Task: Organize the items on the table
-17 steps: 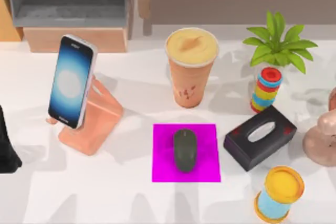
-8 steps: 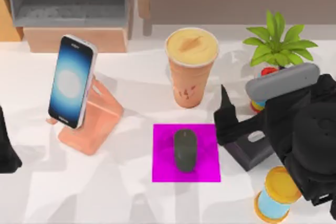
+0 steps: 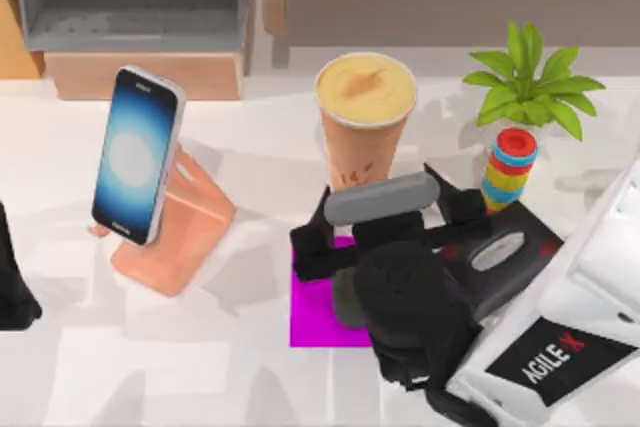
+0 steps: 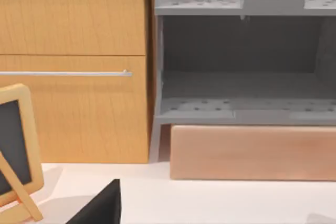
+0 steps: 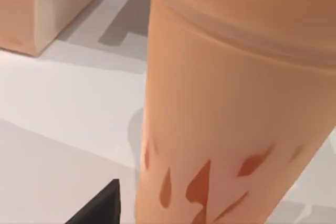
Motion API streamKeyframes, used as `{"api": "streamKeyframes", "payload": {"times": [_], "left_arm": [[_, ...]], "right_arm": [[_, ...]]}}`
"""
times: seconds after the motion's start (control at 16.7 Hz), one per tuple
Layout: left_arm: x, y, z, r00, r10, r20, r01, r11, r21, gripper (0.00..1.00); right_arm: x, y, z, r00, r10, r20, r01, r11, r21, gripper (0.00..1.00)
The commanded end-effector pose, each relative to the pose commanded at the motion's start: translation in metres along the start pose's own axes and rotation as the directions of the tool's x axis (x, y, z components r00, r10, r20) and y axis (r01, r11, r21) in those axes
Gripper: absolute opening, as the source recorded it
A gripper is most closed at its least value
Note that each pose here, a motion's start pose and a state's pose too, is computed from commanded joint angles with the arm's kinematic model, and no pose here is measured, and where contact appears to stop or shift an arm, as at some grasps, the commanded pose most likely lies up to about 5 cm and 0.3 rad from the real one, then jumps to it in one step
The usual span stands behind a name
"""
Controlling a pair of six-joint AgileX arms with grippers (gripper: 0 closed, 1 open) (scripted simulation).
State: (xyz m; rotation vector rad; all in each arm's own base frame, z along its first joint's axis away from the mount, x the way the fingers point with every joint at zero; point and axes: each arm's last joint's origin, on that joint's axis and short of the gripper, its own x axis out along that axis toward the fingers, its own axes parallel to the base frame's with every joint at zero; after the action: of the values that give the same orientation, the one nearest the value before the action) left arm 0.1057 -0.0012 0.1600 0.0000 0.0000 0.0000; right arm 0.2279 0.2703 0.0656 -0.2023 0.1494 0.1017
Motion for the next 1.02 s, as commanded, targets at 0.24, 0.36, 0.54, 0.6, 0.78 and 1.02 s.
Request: {"api": "streamKeyframes", "payload": {"times": [0.24, 0.36, 0.54, 0.6, 0.78, 1.02], "left_arm": [[0.000, 0.000, 0.000, 1.000, 0.000, 0.000, 0.000, 1.000, 0.000, 1.00], [0.000, 0.000, 0.000, 1.000, 0.000, 0.000, 0.000, 1.000, 0.000, 1.00], [0.000, 0.000, 0.000, 1.000, 0.000, 0.000, 0.000, 1.000, 0.000, 1.00], [0.000, 0.000, 0.000, 1.000, 0.000, 0.000, 0.000, 1.000, 0.000, 1.00], [0.000, 0.000, 0.000, 1.000, 0.000, 0.000, 0.000, 1.000, 0.000, 1.00], [0.000, 0.000, 0.000, 1.000, 0.000, 0.000, 0.000, 1.000, 0.000, 1.00]], "right_arm": [[0.028, 0.019, 0.001, 0.989, -0.102, 0.108, 0.085, 0.985, 0.152, 1.00], [0.034, 0.022, 0.004, 0.983, -0.129, 0.132, 0.101, 0.976, 0.194, 1.00], [0.034, 0.022, 0.005, 0.982, -0.131, 0.135, 0.103, 0.975, 0.199, 1.00], [0.034, 0.022, 0.005, 0.982, -0.131, 0.135, 0.103, 0.975, 0.199, 1.00], [0.038, 0.022, 0.008, 0.982, -0.130, 0.135, 0.102, 0.975, 0.198, 1.00], [0.058, 0.020, 0.012, 0.982, -0.133, 0.136, 0.104, 0.974, 0.199, 1.00]]}}
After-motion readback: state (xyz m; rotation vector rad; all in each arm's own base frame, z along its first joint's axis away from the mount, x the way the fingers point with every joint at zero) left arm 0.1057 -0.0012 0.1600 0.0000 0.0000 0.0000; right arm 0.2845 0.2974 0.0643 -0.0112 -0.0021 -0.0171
